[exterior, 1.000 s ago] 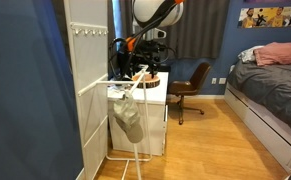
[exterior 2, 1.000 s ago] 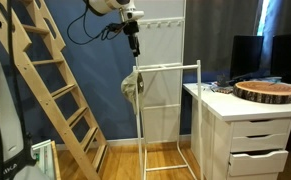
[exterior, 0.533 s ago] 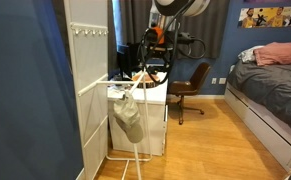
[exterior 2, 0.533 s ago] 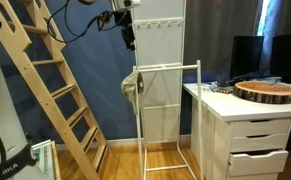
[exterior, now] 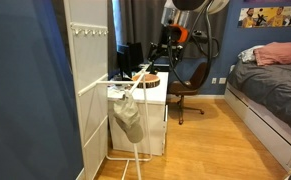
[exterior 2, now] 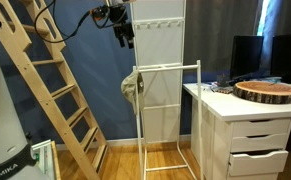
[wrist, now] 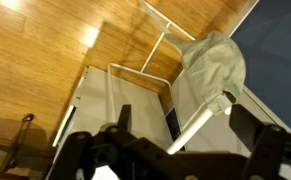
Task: Hang the cap onto the rack
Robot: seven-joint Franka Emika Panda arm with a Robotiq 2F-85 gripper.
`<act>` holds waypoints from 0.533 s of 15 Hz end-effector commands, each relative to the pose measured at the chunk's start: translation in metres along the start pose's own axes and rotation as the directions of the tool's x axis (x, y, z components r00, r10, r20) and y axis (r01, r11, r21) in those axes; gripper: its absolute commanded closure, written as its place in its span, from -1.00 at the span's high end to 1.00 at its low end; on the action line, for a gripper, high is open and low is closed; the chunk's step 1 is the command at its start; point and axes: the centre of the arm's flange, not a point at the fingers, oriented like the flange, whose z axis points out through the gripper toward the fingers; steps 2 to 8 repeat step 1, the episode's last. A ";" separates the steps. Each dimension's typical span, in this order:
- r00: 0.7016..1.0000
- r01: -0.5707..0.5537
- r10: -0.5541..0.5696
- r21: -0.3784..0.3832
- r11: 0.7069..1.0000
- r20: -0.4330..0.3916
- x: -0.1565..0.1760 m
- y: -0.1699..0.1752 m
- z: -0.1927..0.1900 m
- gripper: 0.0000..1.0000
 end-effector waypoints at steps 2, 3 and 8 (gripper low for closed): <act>1.000 0.001 -0.001 0.000 1.000 0.000 0.000 0.000 0.001 1.00; 1.000 0.001 -0.001 0.000 1.000 0.000 0.000 0.000 0.001 1.00; 1.000 0.001 -0.001 0.000 1.000 0.000 0.000 0.000 0.001 1.00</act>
